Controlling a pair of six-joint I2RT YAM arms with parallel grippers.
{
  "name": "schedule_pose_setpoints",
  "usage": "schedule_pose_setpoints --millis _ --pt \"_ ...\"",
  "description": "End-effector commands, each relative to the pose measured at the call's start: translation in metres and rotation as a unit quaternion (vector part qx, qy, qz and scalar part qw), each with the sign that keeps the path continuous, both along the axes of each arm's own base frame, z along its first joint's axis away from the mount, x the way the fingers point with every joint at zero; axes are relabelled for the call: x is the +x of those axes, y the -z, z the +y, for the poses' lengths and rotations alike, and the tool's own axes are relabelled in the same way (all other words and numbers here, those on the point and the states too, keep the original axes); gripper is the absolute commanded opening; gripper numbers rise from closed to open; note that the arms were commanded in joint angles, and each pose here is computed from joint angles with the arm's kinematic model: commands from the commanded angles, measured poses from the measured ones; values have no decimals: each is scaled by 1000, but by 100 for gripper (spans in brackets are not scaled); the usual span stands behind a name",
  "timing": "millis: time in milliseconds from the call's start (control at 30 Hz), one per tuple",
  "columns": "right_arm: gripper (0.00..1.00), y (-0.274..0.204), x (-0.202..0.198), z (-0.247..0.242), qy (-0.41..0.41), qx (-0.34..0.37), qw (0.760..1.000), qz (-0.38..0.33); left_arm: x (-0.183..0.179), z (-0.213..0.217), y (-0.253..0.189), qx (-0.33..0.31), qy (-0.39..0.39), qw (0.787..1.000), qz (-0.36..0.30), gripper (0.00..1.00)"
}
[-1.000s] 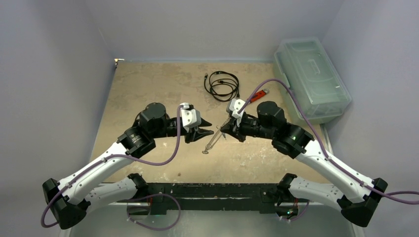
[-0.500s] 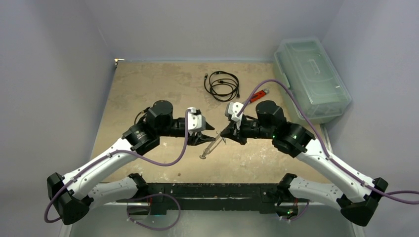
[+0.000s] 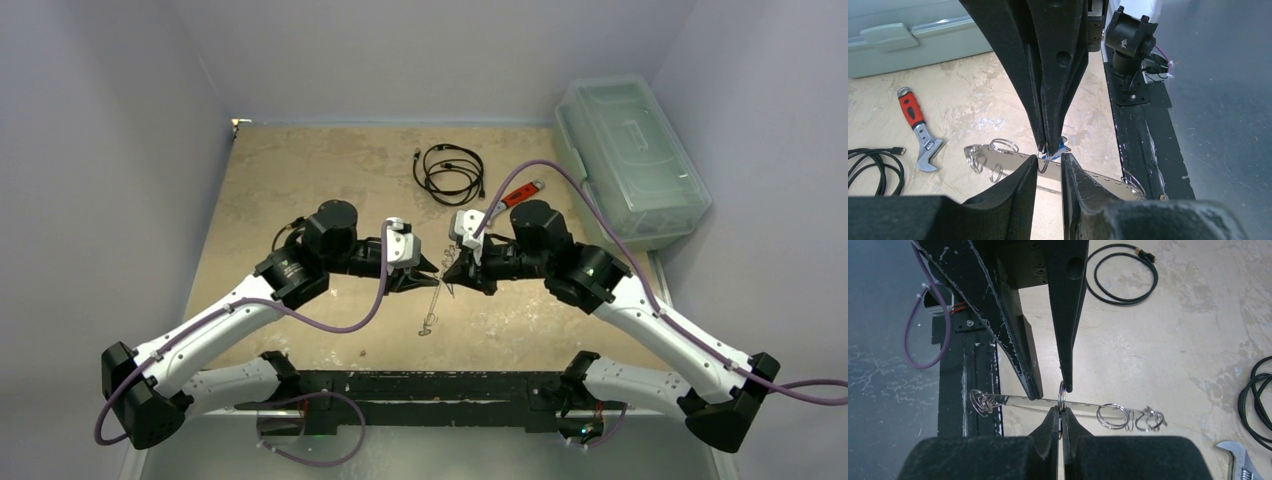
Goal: Put the keys on the keyring
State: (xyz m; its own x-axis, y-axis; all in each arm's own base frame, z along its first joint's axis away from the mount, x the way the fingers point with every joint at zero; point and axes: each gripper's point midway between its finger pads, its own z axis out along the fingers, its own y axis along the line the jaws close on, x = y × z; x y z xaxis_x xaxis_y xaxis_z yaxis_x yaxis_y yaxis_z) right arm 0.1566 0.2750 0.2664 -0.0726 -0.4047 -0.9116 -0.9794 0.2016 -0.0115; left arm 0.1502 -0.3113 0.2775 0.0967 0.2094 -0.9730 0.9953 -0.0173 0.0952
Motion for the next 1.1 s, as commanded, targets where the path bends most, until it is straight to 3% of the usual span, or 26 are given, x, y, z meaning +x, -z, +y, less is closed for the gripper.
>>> schedule_pose_setpoints --millis 0,533,767,933,1067 --pt "0 -30 -5 7 -30 31 999 -28 -5 -5 -22 -23 24 999 -23 22" --pt "0 -29 -7 11 -45 28 998 -19 -5 -6 -21 -22 26 999 -19 8" --pt "0 -28 -6 12 -46 25 998 -17 -6 -7 -19 -21 33 999 -12 14" --pt "0 -28 -6 12 -46 25 998 -18 -7 -8 -17 -21 36 999 -11 0" --pt "0 -29 -5 12 -43 25 999 -18 -9 -8 -18 -26 39 999 -7 0"
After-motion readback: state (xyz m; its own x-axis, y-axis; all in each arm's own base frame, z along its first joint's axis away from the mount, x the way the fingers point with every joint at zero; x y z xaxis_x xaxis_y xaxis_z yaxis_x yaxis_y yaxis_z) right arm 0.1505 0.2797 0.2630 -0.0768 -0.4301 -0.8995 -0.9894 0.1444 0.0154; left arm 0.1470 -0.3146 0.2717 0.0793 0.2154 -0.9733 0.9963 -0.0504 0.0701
